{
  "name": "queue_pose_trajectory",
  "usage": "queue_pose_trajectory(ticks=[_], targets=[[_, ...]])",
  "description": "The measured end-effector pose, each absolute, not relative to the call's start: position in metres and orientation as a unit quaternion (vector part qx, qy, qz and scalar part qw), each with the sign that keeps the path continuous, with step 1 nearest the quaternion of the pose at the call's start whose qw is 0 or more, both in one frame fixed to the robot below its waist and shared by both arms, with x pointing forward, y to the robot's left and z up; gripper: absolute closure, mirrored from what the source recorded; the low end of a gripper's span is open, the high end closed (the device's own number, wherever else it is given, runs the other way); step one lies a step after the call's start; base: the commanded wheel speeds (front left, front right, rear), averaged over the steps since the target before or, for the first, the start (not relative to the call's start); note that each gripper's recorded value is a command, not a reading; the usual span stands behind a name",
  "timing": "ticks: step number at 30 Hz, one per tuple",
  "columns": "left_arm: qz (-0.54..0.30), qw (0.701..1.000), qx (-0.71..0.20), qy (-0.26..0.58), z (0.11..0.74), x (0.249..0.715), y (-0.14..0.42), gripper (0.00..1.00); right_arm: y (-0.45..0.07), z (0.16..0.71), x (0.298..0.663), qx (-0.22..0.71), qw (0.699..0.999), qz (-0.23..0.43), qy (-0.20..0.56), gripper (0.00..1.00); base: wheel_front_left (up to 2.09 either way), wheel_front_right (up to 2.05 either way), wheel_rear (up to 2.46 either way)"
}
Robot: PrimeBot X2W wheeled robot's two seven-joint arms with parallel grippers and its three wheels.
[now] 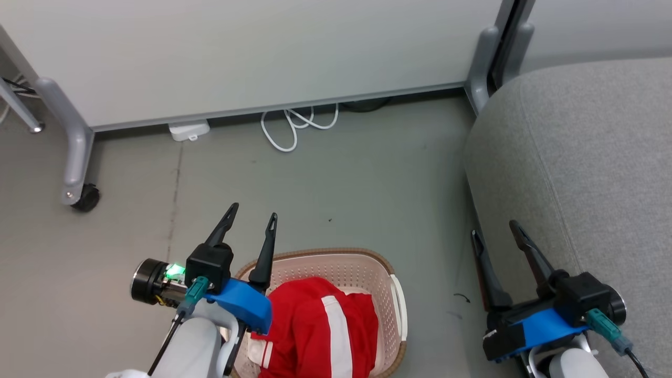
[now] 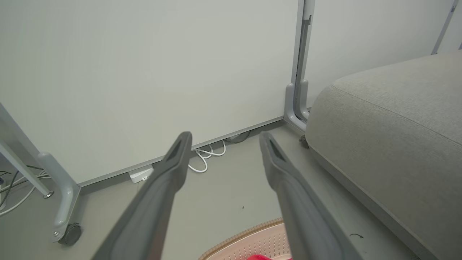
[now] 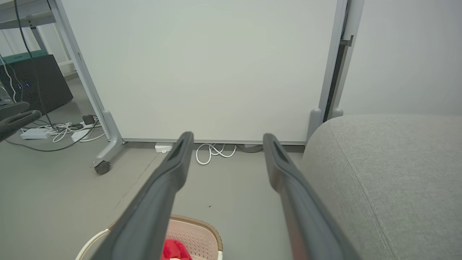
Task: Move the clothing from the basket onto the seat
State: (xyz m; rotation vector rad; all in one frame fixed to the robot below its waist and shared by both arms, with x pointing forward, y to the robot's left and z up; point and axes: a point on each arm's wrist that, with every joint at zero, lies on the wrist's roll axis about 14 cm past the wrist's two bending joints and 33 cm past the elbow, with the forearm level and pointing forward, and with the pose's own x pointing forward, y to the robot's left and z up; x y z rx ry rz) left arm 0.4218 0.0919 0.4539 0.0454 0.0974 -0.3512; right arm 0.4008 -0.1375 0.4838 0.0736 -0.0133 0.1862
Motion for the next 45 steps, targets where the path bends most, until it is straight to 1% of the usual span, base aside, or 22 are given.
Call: queue_pose_trajectory(ticks=[6, 10, 15, 20, 25, 32, 37, 45], targets=[[-0.231, 0.966, 0.040, 0.113, 0.408, 0.435, 0.063, 0.00, -0.145, 0.475, 0.419, 0.033, 0.996, 0.084, 0.001, 0.00, 0.00, 0.00, 0.00], [-0.268, 0.947, 0.057, 0.171, 0.366, 0.434, 0.046, 0.00, -0.148, 0.466, 0.432, 0.030, 0.996, 0.080, 0.009, 0.00, 0.00, 0.00, 0.00], [-0.316, 0.912, 0.077, 0.249, 0.311, 0.420, 0.029, 0.00, -0.153, 0.454, 0.448, 0.024, 0.997, 0.076, 0.018, 0.00, 0.00, 0.00, 0.00], [-0.345, 0.873, 0.091, 0.332, 0.259, 0.400, 0.025, 0.00, -0.161, 0.437, 0.459, 0.017, 0.997, 0.069, 0.034, 0.00, 0.00, 0.00, 0.00], [-0.356, 0.839, 0.100, 0.399, 0.220, 0.388, 0.025, 0.00, -0.171, 0.420, 0.467, 0.010, 0.997, 0.057, 0.050, 0.00, 0.00, 0.00, 0.00], [-0.363, 0.779, 0.110, 0.500, 0.171, 0.362, 0.028, 0.00, -0.180, 0.395, 0.479, 0.001, 0.996, 0.048, 0.070, 0.00, 0.00, 0.00, 0.00], [-0.359, 0.736, 0.126, 0.560, 0.142, 0.351, 0.041, 0.00, -0.184, 0.376, 0.485, -0.003, 0.995, 0.046, 0.084, 0.00, 0.00, 0.00, 0.00], [-0.346, 0.696, 0.129, 0.615, 0.111, 0.347, 0.051, 0.00, -0.190, 0.353, 0.491, -0.007, 0.994, 0.040, 0.101, 0.00, 0.00, 0.00, 0.00]])
